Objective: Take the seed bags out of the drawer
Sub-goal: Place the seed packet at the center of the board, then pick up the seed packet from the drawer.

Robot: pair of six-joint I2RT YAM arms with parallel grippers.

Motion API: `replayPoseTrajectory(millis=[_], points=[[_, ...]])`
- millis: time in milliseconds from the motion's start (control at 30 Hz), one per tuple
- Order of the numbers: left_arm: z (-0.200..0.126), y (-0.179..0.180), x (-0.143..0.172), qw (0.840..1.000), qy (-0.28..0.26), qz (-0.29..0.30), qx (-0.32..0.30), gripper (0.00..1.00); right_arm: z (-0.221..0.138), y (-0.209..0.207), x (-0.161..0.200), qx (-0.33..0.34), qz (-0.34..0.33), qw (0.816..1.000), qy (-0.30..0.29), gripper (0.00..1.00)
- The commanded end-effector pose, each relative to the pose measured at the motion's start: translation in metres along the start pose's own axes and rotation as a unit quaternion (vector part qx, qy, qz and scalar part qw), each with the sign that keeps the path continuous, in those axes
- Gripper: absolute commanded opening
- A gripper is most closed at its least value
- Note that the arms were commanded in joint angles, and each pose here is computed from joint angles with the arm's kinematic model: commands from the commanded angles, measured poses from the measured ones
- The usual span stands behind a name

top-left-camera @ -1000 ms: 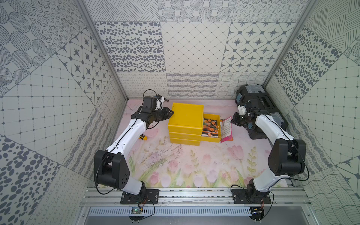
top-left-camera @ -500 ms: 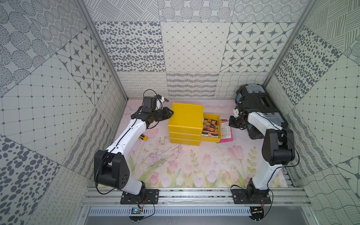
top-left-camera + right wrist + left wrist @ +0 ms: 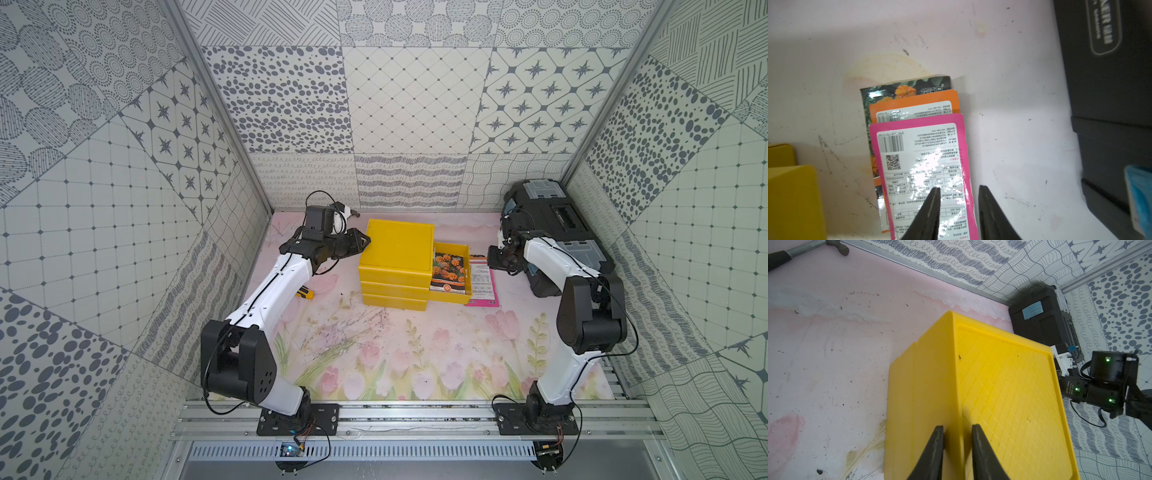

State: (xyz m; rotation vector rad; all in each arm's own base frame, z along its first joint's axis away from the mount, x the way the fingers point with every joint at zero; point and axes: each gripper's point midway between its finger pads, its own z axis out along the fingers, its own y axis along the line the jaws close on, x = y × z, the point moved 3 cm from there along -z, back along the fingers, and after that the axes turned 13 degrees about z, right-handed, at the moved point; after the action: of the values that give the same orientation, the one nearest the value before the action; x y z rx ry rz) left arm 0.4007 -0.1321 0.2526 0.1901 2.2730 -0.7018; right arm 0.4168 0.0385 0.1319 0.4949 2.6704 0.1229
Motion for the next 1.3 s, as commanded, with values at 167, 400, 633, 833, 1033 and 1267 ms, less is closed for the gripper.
replayPoseTrajectory(millis=[167,400,633,833,1033,1267], points=[[0.002,0.013,0.060,0.990,0.127,-0.047,-0.030,0.26,-0.074,0.053,-0.001,-0.089,-0.028,0.993,-0.075,0.30],[0.003,0.013,0.060,0.990,0.127,-0.048,-0.030,0.26,-0.087,0.093,0.021,-0.143,-0.062,0.986,-0.055,0.18],[0.003,0.013,0.060,0.990,0.127,-0.048,-0.030,0.26,-0.053,0.129,0.053,-0.145,-0.094,0.985,-0.007,0.05],[0.003,0.013,0.060,0.990,0.126,-0.048,-0.030,0.25,-0.029,0.141,0.064,-0.154,-0.087,0.984,0.019,0.02],[0.004,0.013,0.060,0.990,0.126,-0.050,-0.028,0.26,-0.011,0.151,0.078,-0.155,-0.094,0.983,0.043,0.01],[0.004,0.013,0.060,0.990,0.126,-0.050,-0.027,0.26,0.002,0.174,0.096,-0.201,-0.083,0.972,0.085,0.01]])
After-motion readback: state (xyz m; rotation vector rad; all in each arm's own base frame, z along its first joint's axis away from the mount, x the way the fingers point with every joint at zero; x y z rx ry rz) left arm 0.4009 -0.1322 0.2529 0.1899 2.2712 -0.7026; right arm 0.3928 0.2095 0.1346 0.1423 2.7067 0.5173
